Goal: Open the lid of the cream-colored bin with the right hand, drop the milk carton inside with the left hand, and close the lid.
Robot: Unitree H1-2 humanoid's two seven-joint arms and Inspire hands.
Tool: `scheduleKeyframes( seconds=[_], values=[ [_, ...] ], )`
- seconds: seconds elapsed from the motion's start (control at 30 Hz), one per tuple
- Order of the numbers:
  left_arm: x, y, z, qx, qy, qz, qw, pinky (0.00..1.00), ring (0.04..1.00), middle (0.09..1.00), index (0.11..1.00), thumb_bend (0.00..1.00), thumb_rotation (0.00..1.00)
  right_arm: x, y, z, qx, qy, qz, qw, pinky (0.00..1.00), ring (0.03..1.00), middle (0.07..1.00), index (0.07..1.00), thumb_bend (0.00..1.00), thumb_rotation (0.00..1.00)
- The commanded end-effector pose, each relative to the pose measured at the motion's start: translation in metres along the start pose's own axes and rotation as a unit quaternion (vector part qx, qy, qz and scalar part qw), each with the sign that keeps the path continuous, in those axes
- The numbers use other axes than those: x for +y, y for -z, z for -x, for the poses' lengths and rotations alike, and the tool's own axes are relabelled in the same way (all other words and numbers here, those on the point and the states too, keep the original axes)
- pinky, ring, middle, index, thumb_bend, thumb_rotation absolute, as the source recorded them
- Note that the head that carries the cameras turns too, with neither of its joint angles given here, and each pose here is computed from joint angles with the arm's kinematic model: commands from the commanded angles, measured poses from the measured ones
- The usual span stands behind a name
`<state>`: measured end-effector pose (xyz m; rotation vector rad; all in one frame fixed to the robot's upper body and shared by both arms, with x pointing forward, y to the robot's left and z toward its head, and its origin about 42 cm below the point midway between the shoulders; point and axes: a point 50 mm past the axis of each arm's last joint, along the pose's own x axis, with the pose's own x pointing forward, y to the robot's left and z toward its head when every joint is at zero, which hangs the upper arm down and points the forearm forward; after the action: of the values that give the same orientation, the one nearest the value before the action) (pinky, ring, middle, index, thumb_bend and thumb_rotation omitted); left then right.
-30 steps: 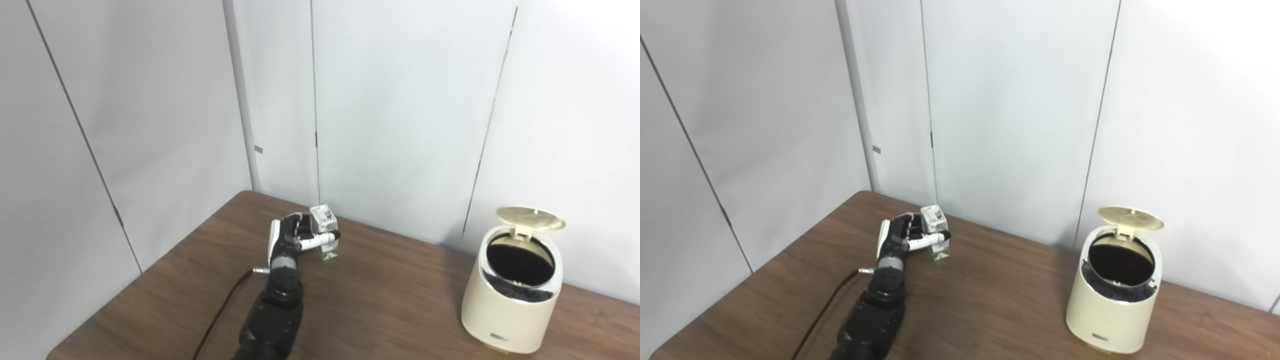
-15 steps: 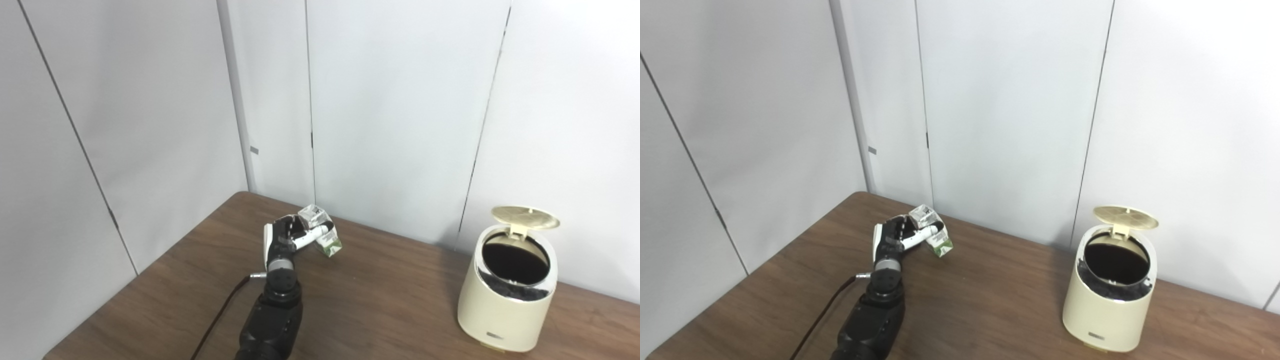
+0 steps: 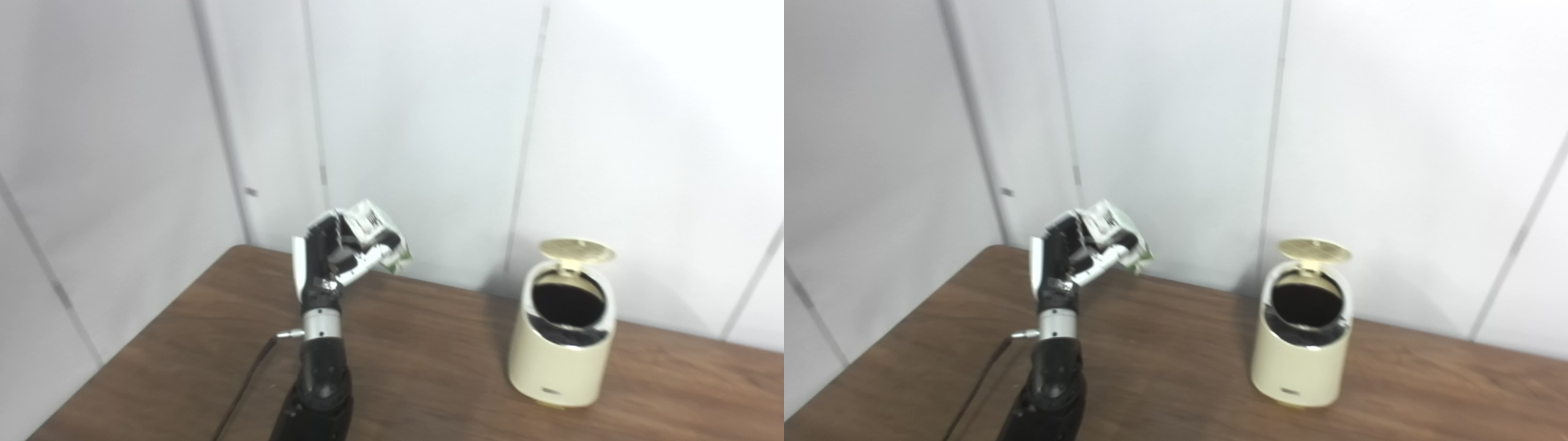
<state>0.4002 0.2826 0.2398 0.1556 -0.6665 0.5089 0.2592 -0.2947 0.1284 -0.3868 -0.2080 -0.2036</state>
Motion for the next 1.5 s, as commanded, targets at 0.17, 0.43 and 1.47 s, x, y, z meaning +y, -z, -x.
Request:
scheduleKeyframes(
  seconds=[0.17,0.43,1.47],
  values=[
    [-0.005,-0.048,-0.005,-0.124,0.024,0.035,0.991,0.46,0.479,0.481,0.477,0.5,0.0,0.02,-0.011,0.0,-0.006,-0.001,-0.002,1.0,0.51,0.654,0.686,0.494,0.48,0.14],
    [-0.024,-0.084,-0.009,-0.173,0.055,0.071,0.981,0.47,0.482,0.467,0.488,0.5,0.0,0.03,-0.013,0.0,-0.022,0.005,-0.007,1.0,0.54,0.657,0.678,0.494,0.48,0.14],
    [-0.11,-0.041,0.023,-0.075,0.153,0.119,0.978,0.92,0.538,0.481,0.483,0.52,0.0,0.067,-0.027,0.001,-0.008,0.009,-0.021,1.0,0.54,0.648,0.683,0.495,0.48,0.13]
  ],
)
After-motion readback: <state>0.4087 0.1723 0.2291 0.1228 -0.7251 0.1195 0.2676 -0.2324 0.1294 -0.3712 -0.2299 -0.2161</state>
